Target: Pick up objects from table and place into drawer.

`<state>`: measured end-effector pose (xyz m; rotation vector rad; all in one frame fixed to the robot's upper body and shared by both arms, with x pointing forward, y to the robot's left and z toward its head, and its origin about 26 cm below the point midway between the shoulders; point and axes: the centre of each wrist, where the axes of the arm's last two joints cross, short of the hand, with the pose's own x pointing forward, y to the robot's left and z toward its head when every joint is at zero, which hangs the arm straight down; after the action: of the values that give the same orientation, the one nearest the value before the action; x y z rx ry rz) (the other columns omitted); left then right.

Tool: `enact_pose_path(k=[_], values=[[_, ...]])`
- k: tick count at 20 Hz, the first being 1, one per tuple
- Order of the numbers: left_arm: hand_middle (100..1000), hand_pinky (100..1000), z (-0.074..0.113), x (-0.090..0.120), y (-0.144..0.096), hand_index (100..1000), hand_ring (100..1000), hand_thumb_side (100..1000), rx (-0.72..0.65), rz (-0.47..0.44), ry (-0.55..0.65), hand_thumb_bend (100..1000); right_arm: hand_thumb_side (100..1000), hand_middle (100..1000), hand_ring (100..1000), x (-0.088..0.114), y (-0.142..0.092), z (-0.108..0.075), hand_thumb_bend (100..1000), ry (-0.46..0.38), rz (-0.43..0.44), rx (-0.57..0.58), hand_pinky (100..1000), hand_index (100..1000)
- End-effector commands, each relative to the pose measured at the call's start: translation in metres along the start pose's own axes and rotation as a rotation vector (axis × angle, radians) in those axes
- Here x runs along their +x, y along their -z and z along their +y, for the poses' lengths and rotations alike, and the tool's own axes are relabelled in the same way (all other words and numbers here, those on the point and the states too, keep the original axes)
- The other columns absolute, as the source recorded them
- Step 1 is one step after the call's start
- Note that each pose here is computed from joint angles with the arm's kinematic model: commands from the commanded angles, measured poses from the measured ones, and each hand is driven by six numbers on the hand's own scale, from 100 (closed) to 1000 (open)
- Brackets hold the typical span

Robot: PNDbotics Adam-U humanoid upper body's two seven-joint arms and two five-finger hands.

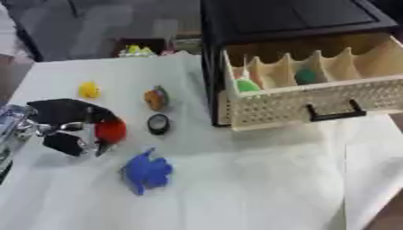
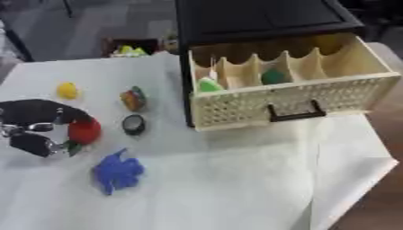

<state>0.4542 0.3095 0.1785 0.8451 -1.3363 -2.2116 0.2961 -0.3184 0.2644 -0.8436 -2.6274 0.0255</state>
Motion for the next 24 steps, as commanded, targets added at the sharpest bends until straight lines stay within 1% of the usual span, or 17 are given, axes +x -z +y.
enact_pose_path(k=[1, 9, 13, 14, 17, 18, 19, 20, 22, 24], values=[[892, 796, 0.0093, -0.0095, -0.0080, 1000, 894, 1000, 0.009, 0.031, 0.026, 174, 672, 475, 558, 0.0035, 0.0072, -0.0041, 260, -0.003, -0.025, -0.006, 228, 748], [869, 775, 0.0044, -0.0121, -0.0072, 1000, 882, 1000, -0.001, 0.053, 0.027, 177, 671, 469, 555, 0.0034, 0.0075, -0.0045, 257, 0.000, -0.023, -0.011, 225, 744], [875, 776, 0.0031, -0.0128, -0.0066, 1000, 884, 1000, -0.007, 0.061, 0.032, 196, 671, 466, 553, 0.0036, 0.0080, -0.0046, 259, 0.002, -0.024, -0.013, 222, 742], [871, 776, 0.0029, -0.0129, -0.0065, 1000, 883, 1000, -0.008, 0.063, 0.034, 217, 672, 466, 553, 0.0035, 0.0080, -0.0047, 262, 0.002, -0.024, -0.012, 221, 741], [852, 772, 0.0026, -0.0129, -0.0058, 1000, 879, 1000, -0.007, 0.070, 0.043, 218, 672, 464, 552, 0.0033, 0.0078, -0.0051, 261, 0.002, -0.022, -0.013, 219, 740], [830, 763, 0.0025, -0.0129, -0.0056, 1000, 871, 1000, -0.006, 0.072, 0.046, 207, 672, 464, 552, 0.0032, 0.0077, -0.0052, 260, 0.001, -0.022, -0.013, 218, 739], [817, 757, 0.0025, -0.0129, -0.0055, 1000, 864, 1000, -0.003, 0.075, 0.048, 218, 672, 463, 552, 0.0031, 0.0075, -0.0054, 260, 0.001, -0.021, -0.014, 217, 739], [805, 747, 0.0024, -0.0130, -0.0053, 1000, 856, 1000, 0.000, 0.077, 0.050, 203, 672, 463, 552, 0.0030, 0.0074, -0.0056, 260, 0.001, -0.020, -0.015, 217, 739], [778, 701, 0.0028, -0.0135, -0.0055, 991, 829, 1000, 0.011, 0.084, 0.051, 168, 672, 462, 550, 0.0028, 0.0071, -0.0059, 260, 0.001, -0.018, -0.016, 215, 738], [754, 662, 0.0038, -0.0141, -0.0058, 987, 801, 1000, 0.027, 0.093, 0.053, 160, 670, 462, 550, 0.0026, 0.0069, -0.0061, 255, 0.001, -0.017, -0.018, 215, 738]])
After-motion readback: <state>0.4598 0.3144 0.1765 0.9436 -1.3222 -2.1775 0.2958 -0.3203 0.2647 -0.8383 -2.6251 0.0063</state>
